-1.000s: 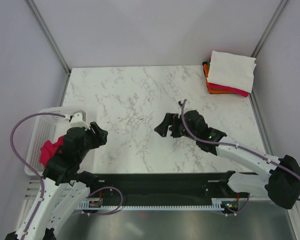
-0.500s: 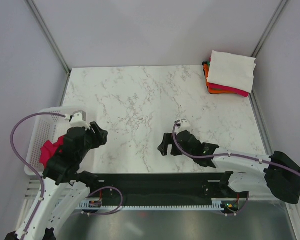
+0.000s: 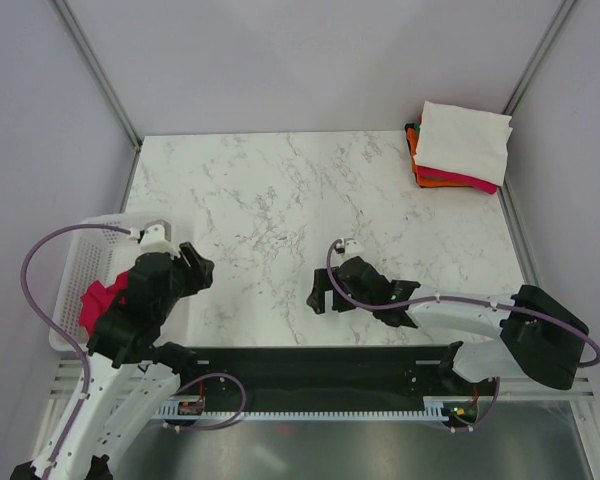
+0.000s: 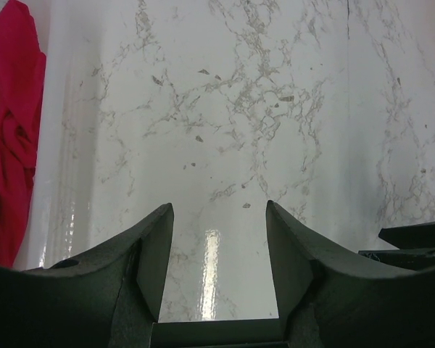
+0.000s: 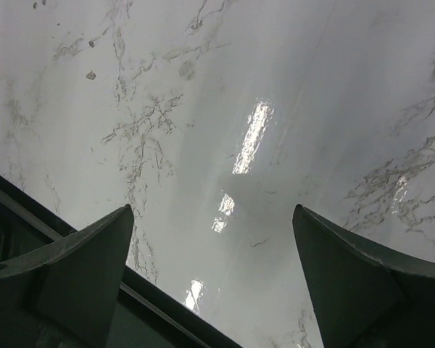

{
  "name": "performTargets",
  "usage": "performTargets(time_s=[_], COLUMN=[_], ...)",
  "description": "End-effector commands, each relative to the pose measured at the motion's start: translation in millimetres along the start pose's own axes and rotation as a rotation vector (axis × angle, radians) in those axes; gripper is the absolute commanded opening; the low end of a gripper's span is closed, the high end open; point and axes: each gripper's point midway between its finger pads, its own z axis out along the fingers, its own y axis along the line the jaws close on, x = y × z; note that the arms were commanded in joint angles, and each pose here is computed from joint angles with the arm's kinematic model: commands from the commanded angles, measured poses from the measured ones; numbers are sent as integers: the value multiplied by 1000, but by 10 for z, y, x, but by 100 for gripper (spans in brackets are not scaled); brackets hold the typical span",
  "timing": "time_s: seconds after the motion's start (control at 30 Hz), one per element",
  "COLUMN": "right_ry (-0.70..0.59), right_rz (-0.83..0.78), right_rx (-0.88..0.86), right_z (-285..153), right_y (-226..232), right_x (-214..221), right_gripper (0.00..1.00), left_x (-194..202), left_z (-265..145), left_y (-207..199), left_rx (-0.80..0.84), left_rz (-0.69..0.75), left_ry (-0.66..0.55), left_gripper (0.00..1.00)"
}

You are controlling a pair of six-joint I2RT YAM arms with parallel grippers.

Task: Fold and stack the t-shirts
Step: Reset both grippers

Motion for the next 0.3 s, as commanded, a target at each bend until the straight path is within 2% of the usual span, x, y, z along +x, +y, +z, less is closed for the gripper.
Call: performTargets(time_s=[0.0,0.17,0.23,0.27], right_ry=[-70,-71,-127,-202], right_rz=[-11,-30,-21,-4], right_rx=[-95,-158,-200,-185], right_z=[-86,-128,-243,-290], right_y=[226,327,355,319], right_x=[-205,-206,-258,-394], right_gripper=[98,98,98,98], left_x=[-47,-60,-64,-52], left_z=[17,13,14,18], left_y=[27,34,42,43], left_rx=[-25,-29,-33,-34], left_rz=[-25,-29,-30,-30], left_ry=[-17,-22,-24,-20], left_gripper=[61,61,62,61])
